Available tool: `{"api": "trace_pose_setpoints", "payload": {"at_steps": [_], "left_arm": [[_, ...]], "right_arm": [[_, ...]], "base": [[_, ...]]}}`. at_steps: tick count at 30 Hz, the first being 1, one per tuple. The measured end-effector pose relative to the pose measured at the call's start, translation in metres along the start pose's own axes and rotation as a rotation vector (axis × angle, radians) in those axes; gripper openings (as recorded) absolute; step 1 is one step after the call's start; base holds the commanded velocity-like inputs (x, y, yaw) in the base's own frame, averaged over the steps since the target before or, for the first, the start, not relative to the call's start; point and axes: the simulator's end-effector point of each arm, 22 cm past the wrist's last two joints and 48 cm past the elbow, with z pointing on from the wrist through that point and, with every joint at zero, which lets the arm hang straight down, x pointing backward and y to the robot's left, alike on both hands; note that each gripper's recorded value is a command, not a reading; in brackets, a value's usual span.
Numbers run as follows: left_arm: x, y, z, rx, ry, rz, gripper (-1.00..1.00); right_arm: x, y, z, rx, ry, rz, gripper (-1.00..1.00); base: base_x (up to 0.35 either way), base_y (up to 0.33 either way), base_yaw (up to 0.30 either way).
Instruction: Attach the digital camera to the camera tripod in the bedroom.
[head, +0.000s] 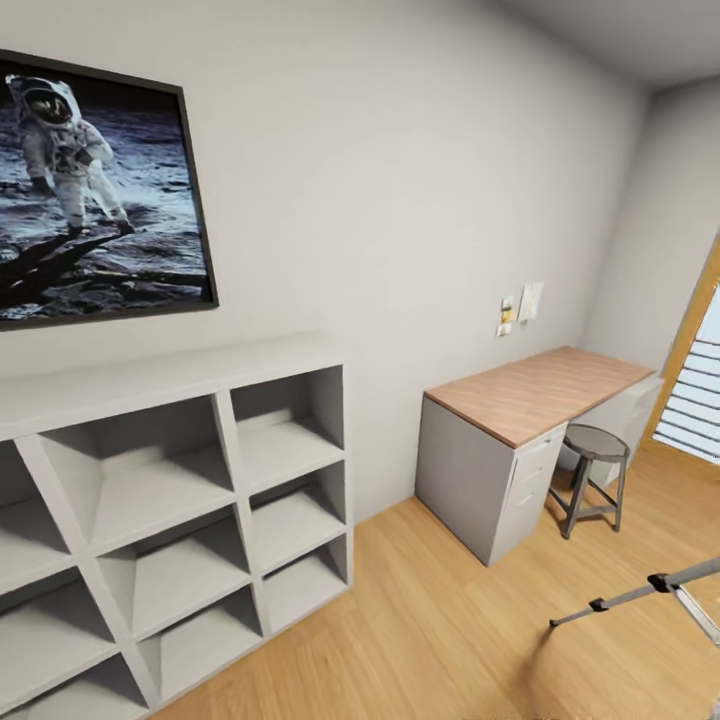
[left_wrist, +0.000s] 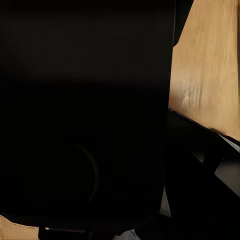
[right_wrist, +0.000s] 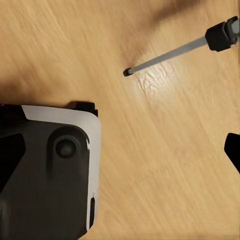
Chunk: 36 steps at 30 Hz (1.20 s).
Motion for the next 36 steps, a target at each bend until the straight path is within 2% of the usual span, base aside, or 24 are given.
{"api": "trace_pose_setpoints", "payload": {"at_steps": [36], "left_arm": [[0.006, -0.011, 0.001, 0.014, 0.008, 0.002, -1.0]], "right_arm": [[-0.002, -0.001, 0.0, 0.001, -0.007, 0.001, 1.0]], "base": [[0.019, 0.0, -0.289]]}}
